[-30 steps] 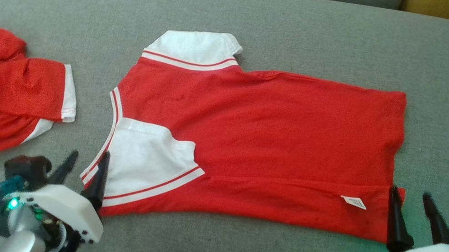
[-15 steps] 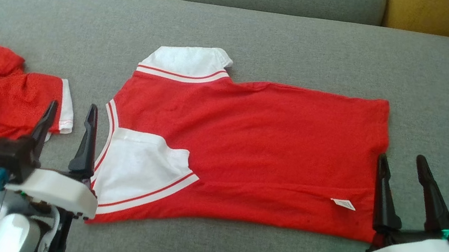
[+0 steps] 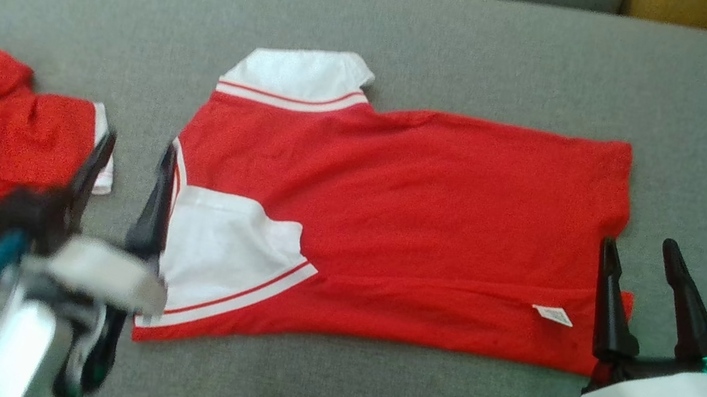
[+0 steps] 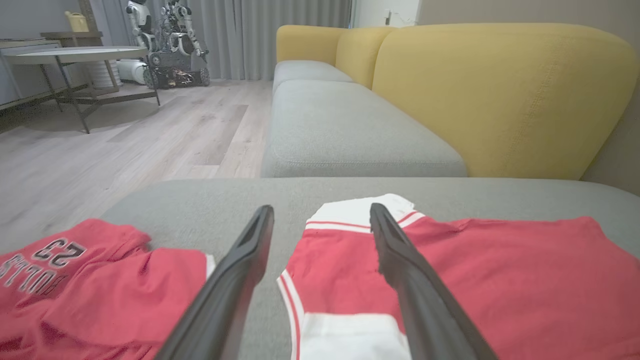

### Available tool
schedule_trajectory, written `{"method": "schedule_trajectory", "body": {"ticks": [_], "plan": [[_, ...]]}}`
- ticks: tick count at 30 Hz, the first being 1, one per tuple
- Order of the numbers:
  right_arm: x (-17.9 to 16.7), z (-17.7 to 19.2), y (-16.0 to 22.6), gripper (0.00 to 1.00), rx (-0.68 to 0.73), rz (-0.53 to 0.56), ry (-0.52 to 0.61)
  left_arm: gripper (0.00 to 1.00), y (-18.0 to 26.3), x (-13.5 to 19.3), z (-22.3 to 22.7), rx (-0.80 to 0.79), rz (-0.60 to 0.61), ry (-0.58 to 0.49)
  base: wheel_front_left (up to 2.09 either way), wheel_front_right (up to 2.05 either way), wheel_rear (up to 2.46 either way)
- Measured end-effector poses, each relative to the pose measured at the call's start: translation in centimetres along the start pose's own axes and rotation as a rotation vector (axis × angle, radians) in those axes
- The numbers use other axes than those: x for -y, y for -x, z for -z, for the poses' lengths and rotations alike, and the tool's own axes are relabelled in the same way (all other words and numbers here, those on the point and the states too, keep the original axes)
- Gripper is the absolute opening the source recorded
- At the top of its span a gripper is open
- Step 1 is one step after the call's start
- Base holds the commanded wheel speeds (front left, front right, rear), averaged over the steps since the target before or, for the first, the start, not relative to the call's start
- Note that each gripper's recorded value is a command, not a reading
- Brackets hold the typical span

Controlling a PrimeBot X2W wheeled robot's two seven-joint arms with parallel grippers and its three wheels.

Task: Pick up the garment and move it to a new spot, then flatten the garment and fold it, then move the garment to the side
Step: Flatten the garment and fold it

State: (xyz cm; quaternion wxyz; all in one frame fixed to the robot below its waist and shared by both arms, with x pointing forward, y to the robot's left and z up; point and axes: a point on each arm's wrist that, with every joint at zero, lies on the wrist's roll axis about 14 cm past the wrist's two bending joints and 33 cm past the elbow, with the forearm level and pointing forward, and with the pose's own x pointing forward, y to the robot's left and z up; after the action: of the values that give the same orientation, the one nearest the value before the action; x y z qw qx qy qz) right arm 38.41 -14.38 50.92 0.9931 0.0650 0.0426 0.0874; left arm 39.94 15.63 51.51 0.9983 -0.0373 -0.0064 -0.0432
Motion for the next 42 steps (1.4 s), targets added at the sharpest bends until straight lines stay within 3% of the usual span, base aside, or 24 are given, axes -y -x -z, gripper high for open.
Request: {"method": "schedule_trajectory", "body": {"ticks": [8, 17, 28, 31, 32, 33, 34, 42], "plan": [[0.4, 1.3, -3.4, 1.0, -0.031, -0.006, -0.007, 1.0, -10.0, 2.6, -0.8, -0.003, 0.138, 0.005, 0.0, 0.0, 0.0], [2.1, 4.6, -5.2, 1.0, -0.113, 0.025, -0.007, 1.0, -17.5, 5.1, 6.8, -0.245, 0.223, 0.027, 0.0, 0.0, 0.0], [4.3, 6.6, -4.5, 1.0, -0.172, 0.086, -0.015, 1.0, -18.2, 6.4, 15.5, -0.563, 0.229, 0.016, 0.0, 0.0, 0.0], [4.7, 7.0, -4.3, 1.0, -0.186, 0.099, -0.018, 1.0, -18.7, 6.2, 15.7, -0.606, 0.214, 0.0, 0.0, 0.0, 0.0], [4.8, 7.0, -4.3, 1.0, -0.187, 0.103, -0.02, 0.89, -18.8, 6.2, 15.7, -0.616, 0.212, -0.003, 0.0, 0.0, 0.0], [4.9, 7.1, -4.2, 1.0, -0.188, 0.107, -0.024, 0.32, -18.8, 6.1, 15.6, -0.622, 0.209, -0.005, 0.0, 0.0, 0.0], [5.0, 7.2, -4.2, 1.0, -0.191, 0.11, -0.025, 0.0, -18.8, 6.1, 15.7, -0.627, 0.207, -0.01, 0.0, 0.0, 0.0], [6.9, 4.5, -7.2, 1.0, -0.123, 0.119, 0.0, 0.0, -18.3, 5.6, 15.3, -0.598, 0.199, -0.03, 0.0, 0.0, 0.0]]}}
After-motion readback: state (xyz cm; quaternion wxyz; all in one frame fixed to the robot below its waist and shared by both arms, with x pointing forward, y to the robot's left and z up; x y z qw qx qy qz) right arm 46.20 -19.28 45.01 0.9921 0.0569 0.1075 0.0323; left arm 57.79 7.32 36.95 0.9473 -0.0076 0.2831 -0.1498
